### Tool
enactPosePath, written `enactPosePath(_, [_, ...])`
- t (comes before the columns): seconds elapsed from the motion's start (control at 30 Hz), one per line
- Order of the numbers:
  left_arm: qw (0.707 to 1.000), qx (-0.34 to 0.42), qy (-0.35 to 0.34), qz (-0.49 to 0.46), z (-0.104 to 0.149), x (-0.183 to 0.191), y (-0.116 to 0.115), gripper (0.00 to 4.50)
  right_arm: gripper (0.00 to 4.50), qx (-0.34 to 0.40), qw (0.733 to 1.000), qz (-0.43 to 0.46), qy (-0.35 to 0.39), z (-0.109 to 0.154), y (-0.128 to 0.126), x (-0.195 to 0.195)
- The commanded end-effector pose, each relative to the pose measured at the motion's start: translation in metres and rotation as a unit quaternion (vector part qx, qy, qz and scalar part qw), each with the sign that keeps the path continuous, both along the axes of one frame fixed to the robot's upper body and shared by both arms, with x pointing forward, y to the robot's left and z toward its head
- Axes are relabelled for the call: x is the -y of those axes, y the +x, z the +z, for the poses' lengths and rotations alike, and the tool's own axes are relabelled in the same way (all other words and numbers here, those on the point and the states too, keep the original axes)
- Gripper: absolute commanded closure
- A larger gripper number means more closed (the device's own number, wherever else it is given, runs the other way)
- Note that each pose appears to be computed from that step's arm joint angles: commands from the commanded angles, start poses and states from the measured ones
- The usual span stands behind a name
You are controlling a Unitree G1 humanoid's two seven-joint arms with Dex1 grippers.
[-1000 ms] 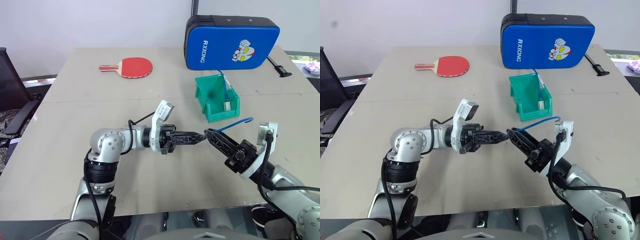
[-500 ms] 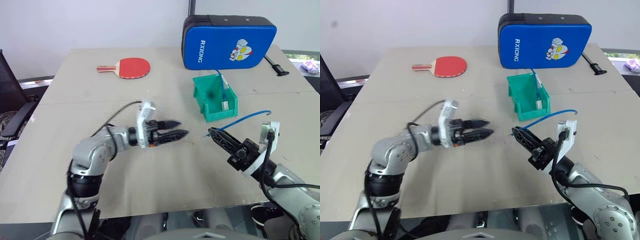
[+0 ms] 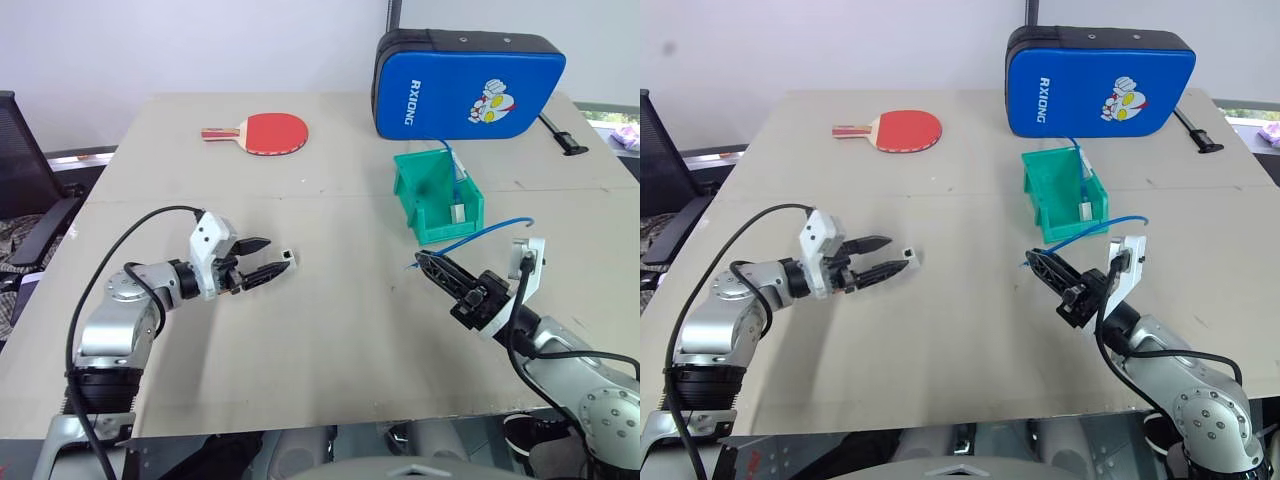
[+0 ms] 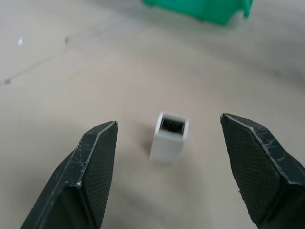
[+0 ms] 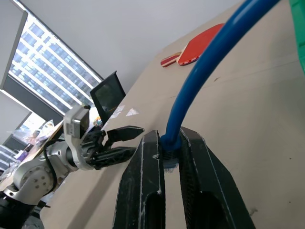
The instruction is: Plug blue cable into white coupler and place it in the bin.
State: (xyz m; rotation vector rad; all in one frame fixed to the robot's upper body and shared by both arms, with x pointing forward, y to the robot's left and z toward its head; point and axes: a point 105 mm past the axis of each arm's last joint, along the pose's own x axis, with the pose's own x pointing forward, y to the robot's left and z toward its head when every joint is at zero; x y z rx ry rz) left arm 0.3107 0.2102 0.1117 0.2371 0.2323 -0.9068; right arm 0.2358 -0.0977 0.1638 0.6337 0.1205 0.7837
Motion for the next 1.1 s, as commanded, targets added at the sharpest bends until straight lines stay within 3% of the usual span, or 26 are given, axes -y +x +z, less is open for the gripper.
enactPosePath(0.03, [0.999,0.029,0.018,-0.025,0.002,0.006,0.009,1.00,4.50,0.022,1.000,0.001,0.001,0.008,-0.004,-0.001])
enactPosePath(0.2, [0.998,0.036,0.027,-0.041,-0.010,0.018,0.023,1.00,4.50,0.027,1.000,-0.007,-0.006,0.010,-0.005,0.000])
enactPosePath(0.33, [0.996,0.024,0.035,-0.074,-0.018,0.024,0.022,2.44,4.50,0.029,0.999,-0.012,-0.017,0.010,-0.007,0.002])
enactPosePath(0.43, [0.996,0.015,0.033,-0.084,-0.020,0.025,0.022,3.78,4.50,0.031,0.999,-0.015,-0.025,0.010,-0.009,0.004])
enactPosePath(0.47, [0.995,0.011,0.030,-0.091,-0.020,0.028,0.022,3.89,4.50,0.035,0.999,-0.015,-0.031,0.010,-0.009,0.005])
enactPosePath(0.67, [0.979,0.020,-0.004,-0.205,0.001,0.090,0.011,3.88,4.50,0.122,0.987,0.014,-0.101,0.037,0.005,-0.005])
enactPosePath(0.8, [0.966,0.028,-0.007,-0.258,0.004,0.126,0.004,3.88,4.50,0.154,0.973,0.055,-0.165,0.039,0.015,-0.018])
enactPosePath(0.97, [0.957,0.034,0.020,-0.286,-0.009,0.164,0.009,3.88,4.50,0.164,0.936,0.121,-0.287,0.011,0.031,-0.030])
enactPosePath(1.1, [0.951,0.035,0.040,-0.304,-0.018,0.170,0.010,3.88,4.50,0.167,0.922,0.142,-0.319,-0.005,0.039,-0.034])
